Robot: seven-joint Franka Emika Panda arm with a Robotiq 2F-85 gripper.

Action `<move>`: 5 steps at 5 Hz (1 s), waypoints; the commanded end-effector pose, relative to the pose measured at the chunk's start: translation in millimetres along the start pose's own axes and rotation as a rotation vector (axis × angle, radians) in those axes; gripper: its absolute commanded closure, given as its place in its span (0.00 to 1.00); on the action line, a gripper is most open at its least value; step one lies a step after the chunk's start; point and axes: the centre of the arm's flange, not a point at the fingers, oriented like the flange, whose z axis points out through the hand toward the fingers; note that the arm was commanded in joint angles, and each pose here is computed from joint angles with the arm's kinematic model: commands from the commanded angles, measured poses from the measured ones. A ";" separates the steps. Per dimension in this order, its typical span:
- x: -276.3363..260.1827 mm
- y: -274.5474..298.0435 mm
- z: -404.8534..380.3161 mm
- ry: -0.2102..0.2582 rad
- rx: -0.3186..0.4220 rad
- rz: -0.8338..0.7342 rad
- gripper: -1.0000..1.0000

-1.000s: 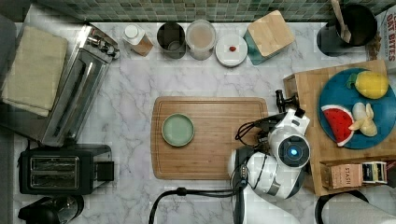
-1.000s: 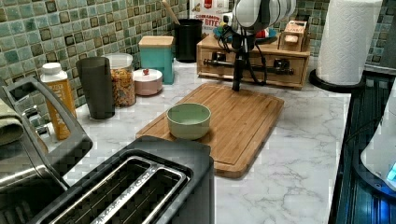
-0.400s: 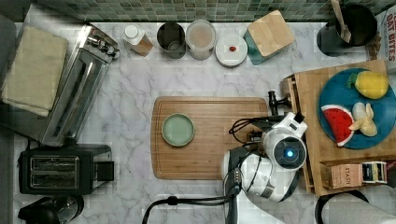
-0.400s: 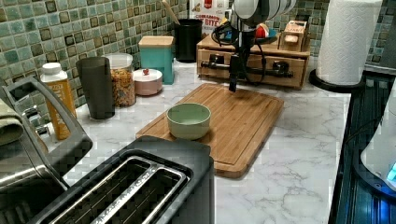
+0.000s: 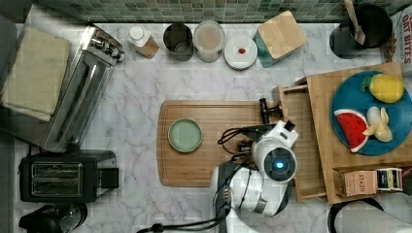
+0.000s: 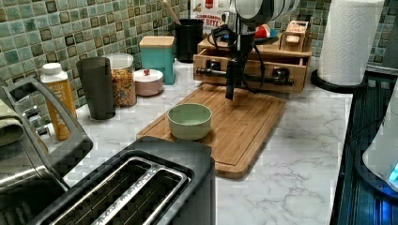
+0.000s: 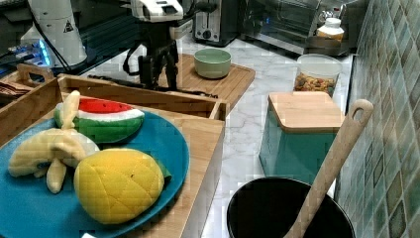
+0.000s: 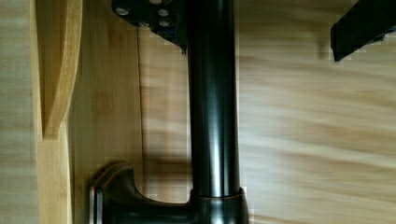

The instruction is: Open the drawer.

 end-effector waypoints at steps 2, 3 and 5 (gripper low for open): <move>-19.6 -185.2 -10.9 0.001 0.077 -0.156 0.00; -11.1 -190.6 -21.3 -0.007 0.068 -0.099 0.00; -11.2 -190.6 -21.2 -0.008 0.068 -0.099 0.00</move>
